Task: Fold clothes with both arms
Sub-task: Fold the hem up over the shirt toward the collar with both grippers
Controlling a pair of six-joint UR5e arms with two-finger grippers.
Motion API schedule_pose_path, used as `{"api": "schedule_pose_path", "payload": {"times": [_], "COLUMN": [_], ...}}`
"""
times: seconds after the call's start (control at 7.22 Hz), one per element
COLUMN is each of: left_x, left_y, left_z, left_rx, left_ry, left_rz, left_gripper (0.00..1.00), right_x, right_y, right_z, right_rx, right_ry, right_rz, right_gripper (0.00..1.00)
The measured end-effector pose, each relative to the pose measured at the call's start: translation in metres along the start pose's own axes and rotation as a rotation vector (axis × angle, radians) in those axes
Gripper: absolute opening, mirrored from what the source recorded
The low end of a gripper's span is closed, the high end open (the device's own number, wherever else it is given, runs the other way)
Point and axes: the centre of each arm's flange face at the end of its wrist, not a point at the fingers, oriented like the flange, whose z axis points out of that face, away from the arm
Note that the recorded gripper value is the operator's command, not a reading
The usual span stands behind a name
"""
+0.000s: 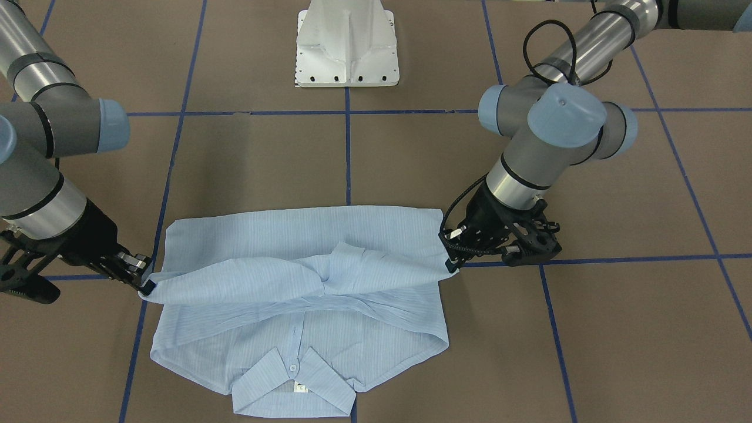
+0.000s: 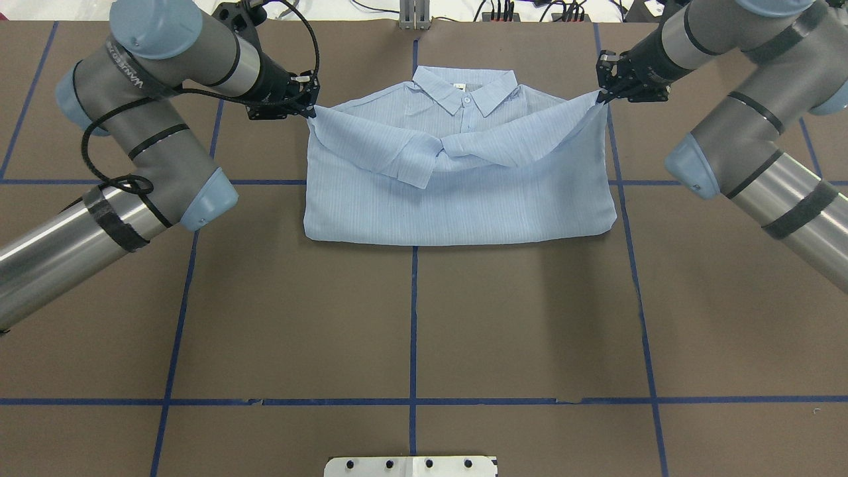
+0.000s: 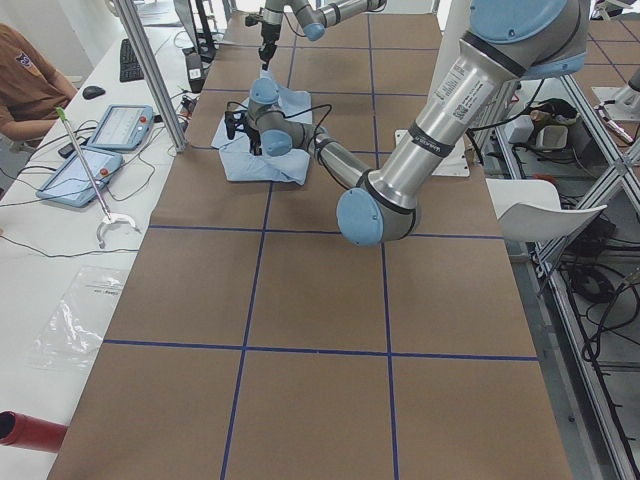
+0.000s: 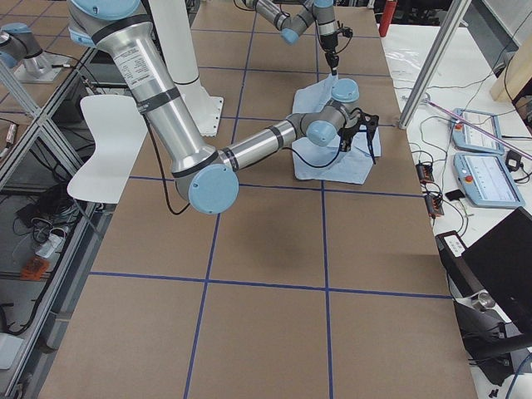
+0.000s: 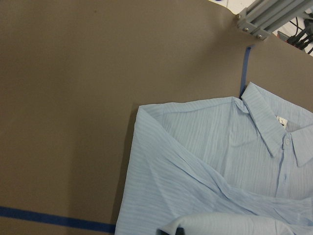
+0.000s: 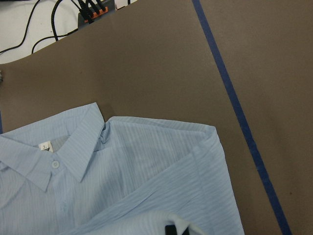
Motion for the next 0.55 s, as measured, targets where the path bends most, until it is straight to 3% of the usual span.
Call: {"api": "schedule_pose_path", "payload": {"times": [0.55], "left_x": [0.006], "left_y": [-0.040], "left_z": [0.037], "left_rx": [0.024], "left_ry": [0.007], "left_rz": [-0.011], "left_gripper": [0.00], "right_x": [0.004], "right_y": [-0.033], "right_z": [0.028], "right_rx": [-0.007], "right_ry": [0.059], "right_rz": [0.008], "right_gripper": [0.00]}}
